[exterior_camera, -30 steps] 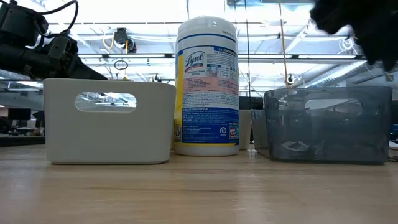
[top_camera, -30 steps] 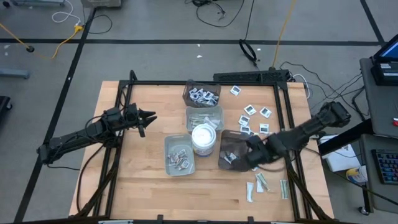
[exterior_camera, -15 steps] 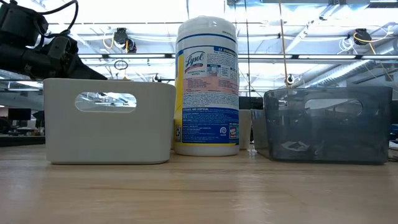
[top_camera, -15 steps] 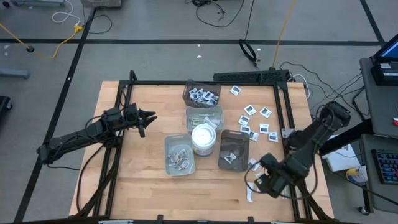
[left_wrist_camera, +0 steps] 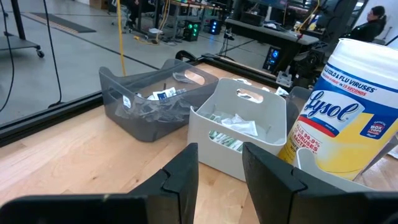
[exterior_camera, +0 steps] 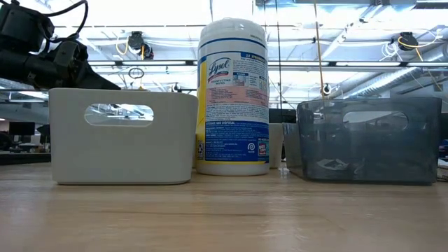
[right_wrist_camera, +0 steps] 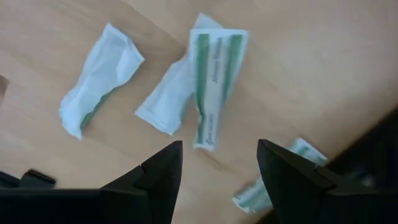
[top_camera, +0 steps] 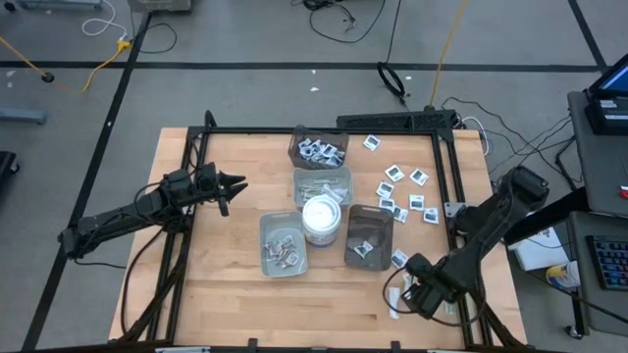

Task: Pick & Place First Aid Supplies
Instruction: Put the bandage into the top gray bin

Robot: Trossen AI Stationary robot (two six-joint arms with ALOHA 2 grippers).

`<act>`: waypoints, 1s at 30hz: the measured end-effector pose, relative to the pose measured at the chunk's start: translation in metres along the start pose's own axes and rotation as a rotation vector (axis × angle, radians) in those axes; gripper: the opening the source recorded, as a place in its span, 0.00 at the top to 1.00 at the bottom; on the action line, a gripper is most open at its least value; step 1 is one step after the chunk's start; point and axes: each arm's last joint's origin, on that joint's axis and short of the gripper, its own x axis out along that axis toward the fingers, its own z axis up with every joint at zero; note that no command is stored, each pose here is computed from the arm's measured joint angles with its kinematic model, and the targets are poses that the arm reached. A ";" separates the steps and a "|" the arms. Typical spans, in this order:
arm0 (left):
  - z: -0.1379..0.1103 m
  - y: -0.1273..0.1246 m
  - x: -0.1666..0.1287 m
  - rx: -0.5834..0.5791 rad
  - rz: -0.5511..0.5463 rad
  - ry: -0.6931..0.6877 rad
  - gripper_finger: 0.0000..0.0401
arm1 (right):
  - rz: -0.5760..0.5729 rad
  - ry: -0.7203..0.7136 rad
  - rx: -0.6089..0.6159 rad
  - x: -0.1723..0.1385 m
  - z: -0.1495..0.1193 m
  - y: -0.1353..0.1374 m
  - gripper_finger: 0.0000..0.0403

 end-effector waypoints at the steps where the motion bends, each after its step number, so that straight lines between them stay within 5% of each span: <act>1: 0.000 0.000 0.000 0.000 0.000 0.000 0.68 | 0.007 0.002 -0.001 0.004 0.000 0.001 0.50; 14: 0.000 0.000 0.000 0.000 0.000 0.000 0.68 | -0.016 0.071 -0.006 0.052 0.008 0.000 0.52; 18: 0.000 0.000 0.000 0.000 0.000 0.000 0.68 | 0.010 0.088 -0.011 0.057 0.008 0.000 0.63; 25: 0.000 0.000 0.000 0.000 0.000 0.000 0.68 | 0.061 0.103 0.025 0.056 0.010 0.005 0.97; 30: 0.000 0.000 0.000 0.000 0.000 0.000 0.68 | 0.040 0.090 0.043 0.042 0.013 0.002 0.99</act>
